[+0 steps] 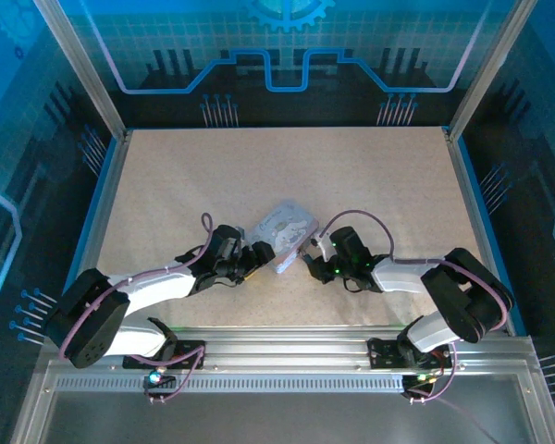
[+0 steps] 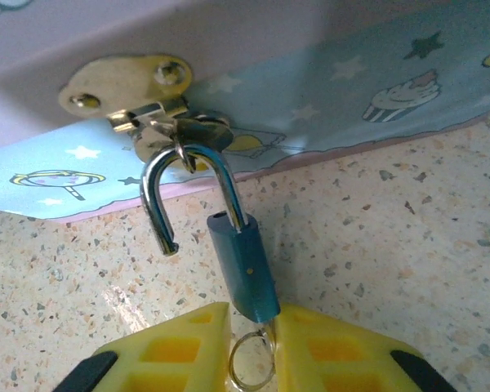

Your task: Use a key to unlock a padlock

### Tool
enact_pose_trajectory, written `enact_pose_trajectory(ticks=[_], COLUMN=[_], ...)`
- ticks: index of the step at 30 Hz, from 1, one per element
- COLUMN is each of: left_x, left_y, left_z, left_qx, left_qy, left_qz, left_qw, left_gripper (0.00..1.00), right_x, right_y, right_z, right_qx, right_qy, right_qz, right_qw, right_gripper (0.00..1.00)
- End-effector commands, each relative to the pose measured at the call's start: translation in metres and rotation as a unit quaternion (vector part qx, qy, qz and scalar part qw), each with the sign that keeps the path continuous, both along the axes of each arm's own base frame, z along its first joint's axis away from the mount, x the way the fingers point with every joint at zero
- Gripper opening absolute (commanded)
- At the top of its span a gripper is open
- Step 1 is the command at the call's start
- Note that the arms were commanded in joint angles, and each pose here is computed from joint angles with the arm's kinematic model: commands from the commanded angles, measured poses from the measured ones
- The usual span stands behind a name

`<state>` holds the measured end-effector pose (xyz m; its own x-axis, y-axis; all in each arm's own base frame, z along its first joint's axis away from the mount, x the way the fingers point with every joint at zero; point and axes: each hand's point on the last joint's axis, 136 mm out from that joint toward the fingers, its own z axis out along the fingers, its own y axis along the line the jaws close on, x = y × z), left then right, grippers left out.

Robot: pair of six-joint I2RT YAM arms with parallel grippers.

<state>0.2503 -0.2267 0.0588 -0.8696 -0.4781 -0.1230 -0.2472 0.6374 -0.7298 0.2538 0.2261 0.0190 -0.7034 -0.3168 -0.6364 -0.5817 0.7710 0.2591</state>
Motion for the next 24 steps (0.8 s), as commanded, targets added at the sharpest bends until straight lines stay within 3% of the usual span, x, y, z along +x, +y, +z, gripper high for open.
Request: enact_pose_trajectory(ticks=[1, 7, 24], left_x=[-0.013, -0.018, -0.025], left_y=[0.009, 0.008, -0.004], left_z=[-0.013, -0.014, -0.012], left_qx=[0.022, 0.019, 0.011], left_qy=[0.024, 0.028, 0.025], left_qz=[0.004, 0.002, -0.009], left_qw=[0.999, 0.999, 1.000], left_gripper=[0.81, 0.80, 0.80], right_x=[0.006, 0.005, 0.003], right_y=[0.005, 0.005, 0.014], right_z=[0.005, 0.013, 0.020], right_qx=[0.025, 0.053, 0.071], right_qy=[-0.003, 0.016, 0.086], right_qz=[-0.007, -0.034, -0.093], right_qw=[1.000, 0.998, 0.989], right_gripper=[0.16, 0.01, 0.00])
